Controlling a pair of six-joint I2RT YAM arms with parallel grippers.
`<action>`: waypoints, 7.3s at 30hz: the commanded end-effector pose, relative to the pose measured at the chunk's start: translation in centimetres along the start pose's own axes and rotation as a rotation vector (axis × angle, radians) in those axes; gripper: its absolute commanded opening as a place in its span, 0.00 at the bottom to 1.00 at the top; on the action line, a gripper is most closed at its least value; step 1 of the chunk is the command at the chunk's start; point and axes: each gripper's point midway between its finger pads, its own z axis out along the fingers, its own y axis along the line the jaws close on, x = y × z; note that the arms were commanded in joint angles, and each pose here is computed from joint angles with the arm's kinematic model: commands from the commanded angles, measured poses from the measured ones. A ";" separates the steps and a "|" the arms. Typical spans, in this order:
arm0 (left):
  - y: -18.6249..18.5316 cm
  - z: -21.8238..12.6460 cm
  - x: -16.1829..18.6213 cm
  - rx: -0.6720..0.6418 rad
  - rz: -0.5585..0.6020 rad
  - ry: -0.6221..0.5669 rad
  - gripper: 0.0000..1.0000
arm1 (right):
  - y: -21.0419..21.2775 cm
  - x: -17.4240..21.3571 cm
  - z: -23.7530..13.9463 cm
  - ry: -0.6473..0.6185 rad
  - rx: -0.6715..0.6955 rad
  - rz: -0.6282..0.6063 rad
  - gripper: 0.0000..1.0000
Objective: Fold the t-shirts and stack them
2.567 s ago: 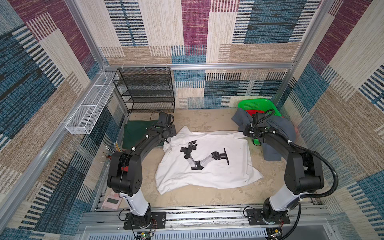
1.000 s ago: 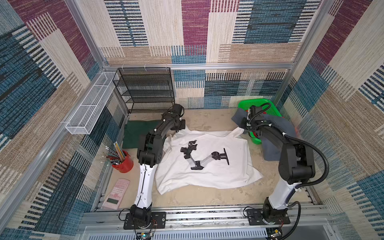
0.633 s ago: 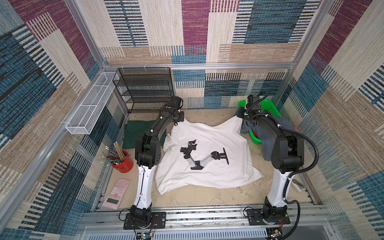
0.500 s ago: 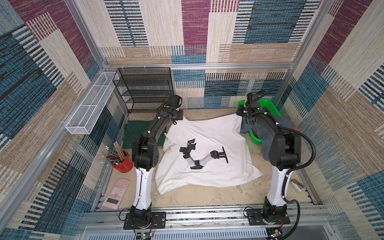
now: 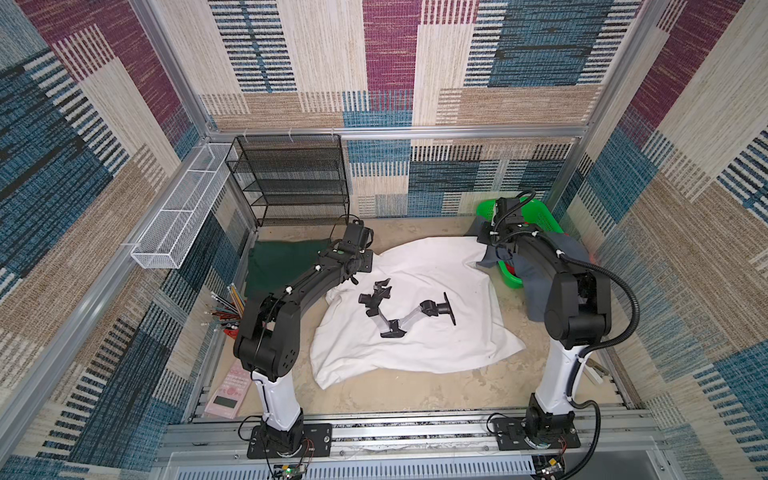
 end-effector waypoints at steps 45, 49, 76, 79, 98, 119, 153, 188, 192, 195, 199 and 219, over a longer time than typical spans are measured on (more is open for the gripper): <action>3.5 -5.7 10.5 -0.113 -0.264 -0.003 0.77 | -4.7 8.8 -8.1 -0.129 -0.007 0.182 0.69; 3.6 -5.0 10.0 -0.085 -0.290 0.026 0.77 | -3.5 9.3 -8.0 -0.093 -0.066 0.181 0.80; 11.0 -0.9 14.2 -0.074 -0.578 0.171 0.54 | 27.8 17.4 -5.9 0.210 -0.664 -0.193 0.81; 10.7 0.2 14.4 -0.055 -0.582 0.194 0.52 | 28.6 18.1 -5.6 0.235 -0.689 -0.189 0.79; 10.2 -0.1 10.5 -0.005 -0.496 0.157 0.00 | 27.0 19.5 -4.7 0.267 -0.619 -0.179 0.76; 14.4 -1.9 8.4 -0.213 -0.443 0.174 0.41 | 30.5 22.2 -4.9 0.318 -0.633 -0.305 0.75; 12.9 -8.6 11.0 -0.076 -0.568 0.025 0.89 | 35.6 23.9 3.1 0.344 -0.497 -0.462 0.32; 12.9 -7.8 11.6 -0.083 -0.570 0.042 0.86 | 36.8 23.7 0.3 0.316 -0.574 -0.451 0.26; 12.9 -7.8 11.6 -0.077 -0.571 0.041 0.86 | 36.0 23.5 0.8 0.303 -0.521 -0.461 0.32; 12.8 -7.9 11.4 -0.070 -0.571 0.035 0.86 | 35.5 23.3 1.1 0.290 -0.482 -0.475 0.35; 12.8 -7.9 11.5 -0.071 -0.573 0.034 0.86 | 35.3 23.6 1.4 0.295 -0.459 -0.486 0.35; 12.6 -7.8 11.9 -0.065 -0.576 0.046 0.86 | 36.6 23.7 -0.7 0.279 -0.488 -0.517 0.11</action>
